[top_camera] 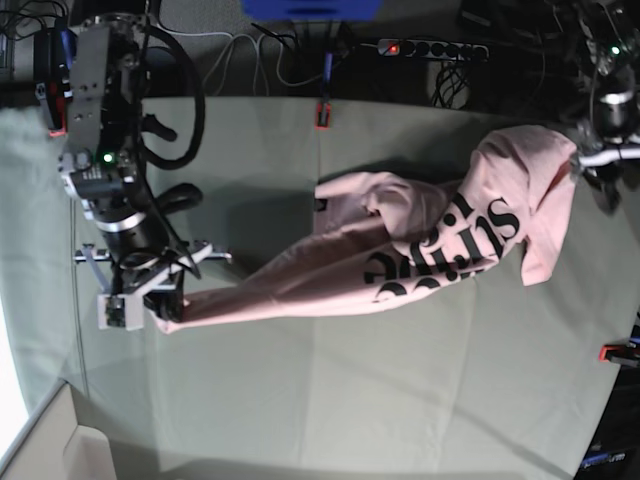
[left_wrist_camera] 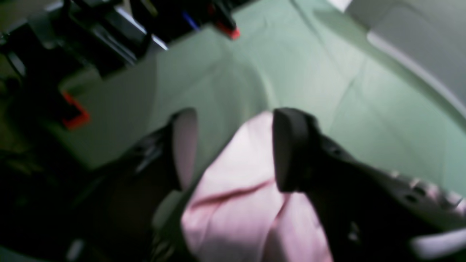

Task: Layout the t-shirt on the table in an organized manner, then fold the t-shirt properly
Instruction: 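Lift the shirt with both grippers and shake it out over the table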

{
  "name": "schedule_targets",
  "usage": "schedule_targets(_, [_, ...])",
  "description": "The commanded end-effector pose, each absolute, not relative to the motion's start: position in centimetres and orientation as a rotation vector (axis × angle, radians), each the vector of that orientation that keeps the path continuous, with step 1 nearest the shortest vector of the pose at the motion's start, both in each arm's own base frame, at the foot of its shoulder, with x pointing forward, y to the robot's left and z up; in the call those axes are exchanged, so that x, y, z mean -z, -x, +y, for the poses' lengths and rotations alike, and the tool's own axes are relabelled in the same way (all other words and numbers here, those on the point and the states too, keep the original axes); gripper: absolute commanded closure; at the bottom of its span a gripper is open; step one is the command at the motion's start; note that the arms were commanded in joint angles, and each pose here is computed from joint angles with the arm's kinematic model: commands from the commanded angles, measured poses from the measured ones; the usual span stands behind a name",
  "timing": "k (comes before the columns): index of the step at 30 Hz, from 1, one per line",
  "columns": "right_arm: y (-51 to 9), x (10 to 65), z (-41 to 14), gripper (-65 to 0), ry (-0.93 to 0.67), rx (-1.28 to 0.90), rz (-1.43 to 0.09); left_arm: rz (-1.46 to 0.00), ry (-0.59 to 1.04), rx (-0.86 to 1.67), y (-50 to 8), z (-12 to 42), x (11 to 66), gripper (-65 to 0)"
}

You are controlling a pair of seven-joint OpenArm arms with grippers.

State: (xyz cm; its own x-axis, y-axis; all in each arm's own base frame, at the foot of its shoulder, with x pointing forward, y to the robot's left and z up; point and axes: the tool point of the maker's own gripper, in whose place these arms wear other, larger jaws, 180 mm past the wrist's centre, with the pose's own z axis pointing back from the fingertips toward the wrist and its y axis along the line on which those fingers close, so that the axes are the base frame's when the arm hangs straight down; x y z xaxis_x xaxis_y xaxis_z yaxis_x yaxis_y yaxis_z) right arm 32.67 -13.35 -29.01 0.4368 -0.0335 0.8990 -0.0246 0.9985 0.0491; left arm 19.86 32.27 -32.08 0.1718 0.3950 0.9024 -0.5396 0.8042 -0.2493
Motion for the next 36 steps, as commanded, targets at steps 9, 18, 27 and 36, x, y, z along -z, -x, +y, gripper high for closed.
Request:
schedule_targets(9, [-33.2,27.6,-13.2,0.0,-0.066,0.003,-1.173,-1.064,-0.17,-0.738,-16.6,33.6,38.5,-42.2])
schedule_targets(18, [-32.9,28.0,-13.1,0.0,-0.067,0.002,-1.159,-0.986,-0.081,-0.71,-17.9,30.1,42.1,-42.0])
schedule_targets(27, [-32.8,28.2,-13.2,0.0,-0.064,0.0,-1.155,-0.999,-0.046,-0.709,-19.3,29.2,41.9,-0.3])
schedule_targets(36, [-34.1,26.4,-15.3,0.0,-0.012,0.005,-1.208,-1.379,-0.078,-0.592,-24.4,30.5,28.0,-0.3])
